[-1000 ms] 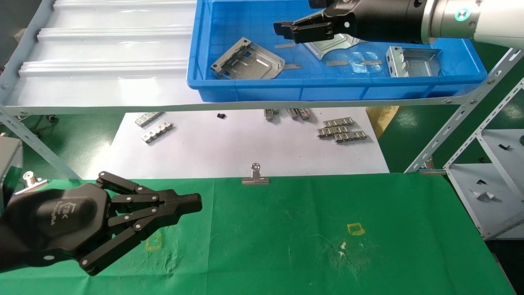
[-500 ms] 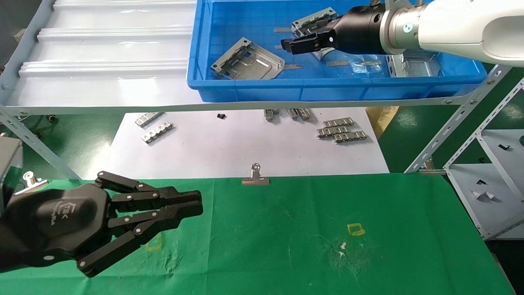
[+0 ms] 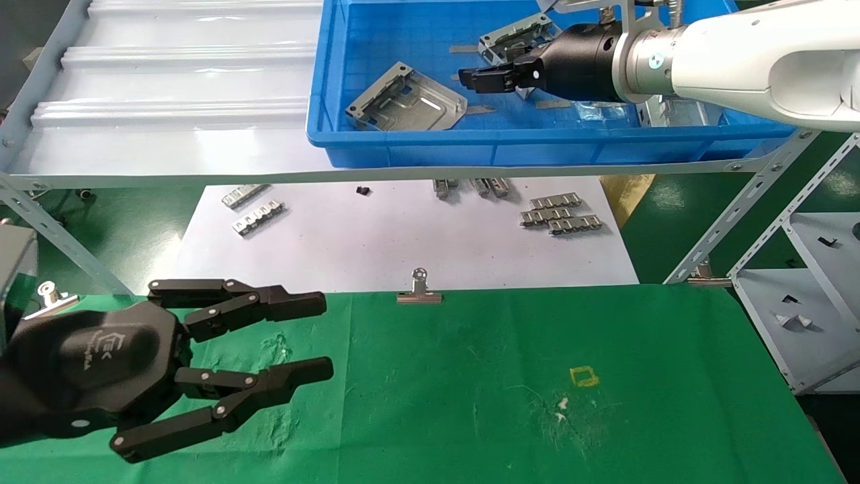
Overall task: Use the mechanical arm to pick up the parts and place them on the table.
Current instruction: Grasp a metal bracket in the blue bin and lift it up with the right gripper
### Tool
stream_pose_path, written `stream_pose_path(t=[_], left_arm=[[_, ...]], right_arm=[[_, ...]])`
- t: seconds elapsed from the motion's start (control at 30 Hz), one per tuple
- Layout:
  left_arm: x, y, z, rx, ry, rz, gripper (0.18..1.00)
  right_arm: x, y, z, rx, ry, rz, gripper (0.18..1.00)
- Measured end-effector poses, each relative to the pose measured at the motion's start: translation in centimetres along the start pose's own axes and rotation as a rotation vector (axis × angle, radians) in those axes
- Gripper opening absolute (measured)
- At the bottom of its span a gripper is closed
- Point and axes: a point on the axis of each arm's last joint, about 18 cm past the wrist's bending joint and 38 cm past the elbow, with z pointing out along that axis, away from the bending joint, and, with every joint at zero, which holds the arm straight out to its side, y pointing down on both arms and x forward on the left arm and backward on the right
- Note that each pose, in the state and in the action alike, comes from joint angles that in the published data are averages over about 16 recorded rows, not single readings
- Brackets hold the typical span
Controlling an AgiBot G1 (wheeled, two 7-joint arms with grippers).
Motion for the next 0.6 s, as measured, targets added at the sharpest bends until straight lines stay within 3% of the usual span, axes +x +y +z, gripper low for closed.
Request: stream_pose_path(t=[0.6], left_arm=[[0.00,0.00,0.00,0.000,0.000,0.000,0.822]], right_arm=[[0.34,0.98,-0.15,-0.020,0.003,0.000,0.466]])
